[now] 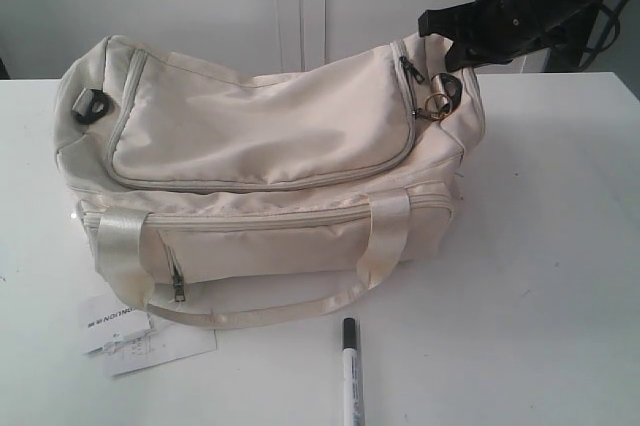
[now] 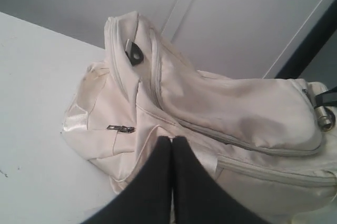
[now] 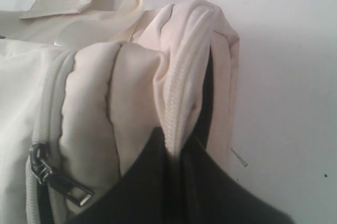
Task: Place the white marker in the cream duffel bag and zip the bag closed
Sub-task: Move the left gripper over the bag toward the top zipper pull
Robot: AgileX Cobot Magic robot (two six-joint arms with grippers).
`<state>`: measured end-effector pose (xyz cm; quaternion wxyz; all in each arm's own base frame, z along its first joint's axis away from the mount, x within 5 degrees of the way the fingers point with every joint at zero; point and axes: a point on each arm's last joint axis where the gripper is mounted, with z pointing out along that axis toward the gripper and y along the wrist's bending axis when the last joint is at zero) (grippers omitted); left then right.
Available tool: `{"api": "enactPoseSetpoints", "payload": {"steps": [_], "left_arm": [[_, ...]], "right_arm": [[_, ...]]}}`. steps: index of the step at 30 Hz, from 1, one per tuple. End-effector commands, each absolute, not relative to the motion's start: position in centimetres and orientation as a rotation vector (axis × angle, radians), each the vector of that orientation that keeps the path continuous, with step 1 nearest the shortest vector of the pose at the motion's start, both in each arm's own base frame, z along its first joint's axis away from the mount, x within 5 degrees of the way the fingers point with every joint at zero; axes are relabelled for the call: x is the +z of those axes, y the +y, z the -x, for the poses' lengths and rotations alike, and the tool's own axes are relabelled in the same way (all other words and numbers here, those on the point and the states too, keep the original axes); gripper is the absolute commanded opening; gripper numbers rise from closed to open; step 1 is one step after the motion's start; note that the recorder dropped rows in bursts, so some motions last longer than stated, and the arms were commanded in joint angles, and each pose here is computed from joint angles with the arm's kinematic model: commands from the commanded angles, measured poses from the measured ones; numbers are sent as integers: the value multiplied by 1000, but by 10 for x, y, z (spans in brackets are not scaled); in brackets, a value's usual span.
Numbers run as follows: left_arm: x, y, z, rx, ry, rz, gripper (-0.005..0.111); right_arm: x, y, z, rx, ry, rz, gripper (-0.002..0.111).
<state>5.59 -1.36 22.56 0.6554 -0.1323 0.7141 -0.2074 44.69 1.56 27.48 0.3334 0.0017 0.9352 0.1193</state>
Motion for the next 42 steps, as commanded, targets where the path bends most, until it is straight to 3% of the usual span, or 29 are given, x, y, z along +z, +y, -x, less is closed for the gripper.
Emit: {"api": "enactPoseSetpoints", "payload": {"steps": [1, 7, 15, 29, 37, 42], "left_arm": [[234, -14, -64, -423, 1684, 260, 0], [267, -16, -89, -341, 1804, 111, 0], [285, -18, -125, -292, 1953, -67, 0], [319, -49, -177, -562, 2028, -385, 0], [293, -66, -175, -771, 2272, -676, 0], [277, -56, -166, -677, 2516, -704, 0]], "right_arm": [[278, 16, -447, 317, 2431, -4, 0], [278, 16, -447, 317, 2431, -4, 0], [278, 16, -447, 317, 2431, -4, 0], [278, 16, -447, 317, 2431, -4, 0], [278, 16, -447, 317, 2431, -4, 0], [278, 16, -447, 317, 2431, -4, 0]]}}
